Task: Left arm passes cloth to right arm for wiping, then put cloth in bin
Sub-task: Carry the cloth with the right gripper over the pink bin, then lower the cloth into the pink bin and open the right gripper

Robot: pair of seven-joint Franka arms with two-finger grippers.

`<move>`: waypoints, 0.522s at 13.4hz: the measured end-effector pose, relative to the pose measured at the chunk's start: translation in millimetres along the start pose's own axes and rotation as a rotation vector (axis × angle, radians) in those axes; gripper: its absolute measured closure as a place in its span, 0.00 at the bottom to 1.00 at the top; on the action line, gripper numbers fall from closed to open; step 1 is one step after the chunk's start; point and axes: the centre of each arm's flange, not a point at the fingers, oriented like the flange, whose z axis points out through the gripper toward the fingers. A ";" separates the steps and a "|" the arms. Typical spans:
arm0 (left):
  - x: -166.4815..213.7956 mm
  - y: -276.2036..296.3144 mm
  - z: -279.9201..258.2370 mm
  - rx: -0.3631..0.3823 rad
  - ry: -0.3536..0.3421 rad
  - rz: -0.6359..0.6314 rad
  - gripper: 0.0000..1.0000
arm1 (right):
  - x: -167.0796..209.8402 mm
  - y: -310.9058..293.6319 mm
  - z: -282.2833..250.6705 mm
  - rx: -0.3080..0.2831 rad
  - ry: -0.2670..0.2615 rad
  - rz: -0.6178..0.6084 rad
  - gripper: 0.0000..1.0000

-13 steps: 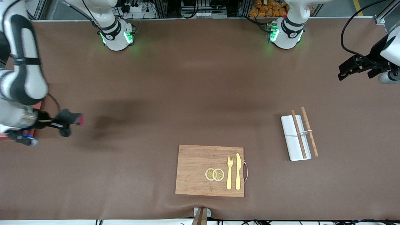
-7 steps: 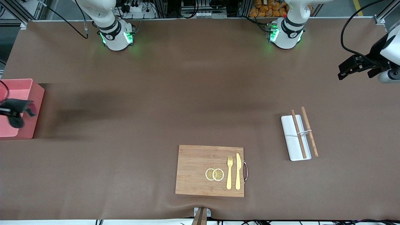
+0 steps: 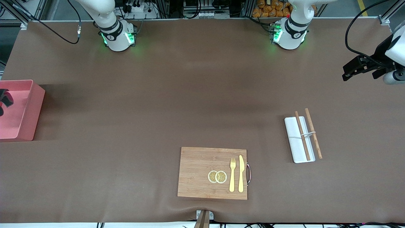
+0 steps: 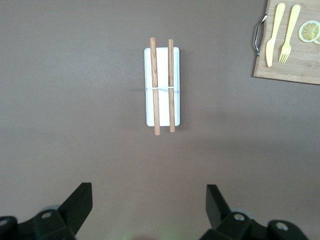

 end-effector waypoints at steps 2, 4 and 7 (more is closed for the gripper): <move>0.0 -0.2 0.3 0.000 -0.001 0.000 0.00 | 5.9 13.0 42.0 -0.017 0.011 -0.073 0.95; 0.1 -0.3 0.6 0.000 -0.001 0.000 0.00 | 15.4 13.6 61.2 -0.021 0.017 -0.101 0.92; 0.1 -0.4 1.0 0.000 -0.002 -0.001 0.00 | 20.5 15.1 54.9 -0.031 0.027 -0.108 0.67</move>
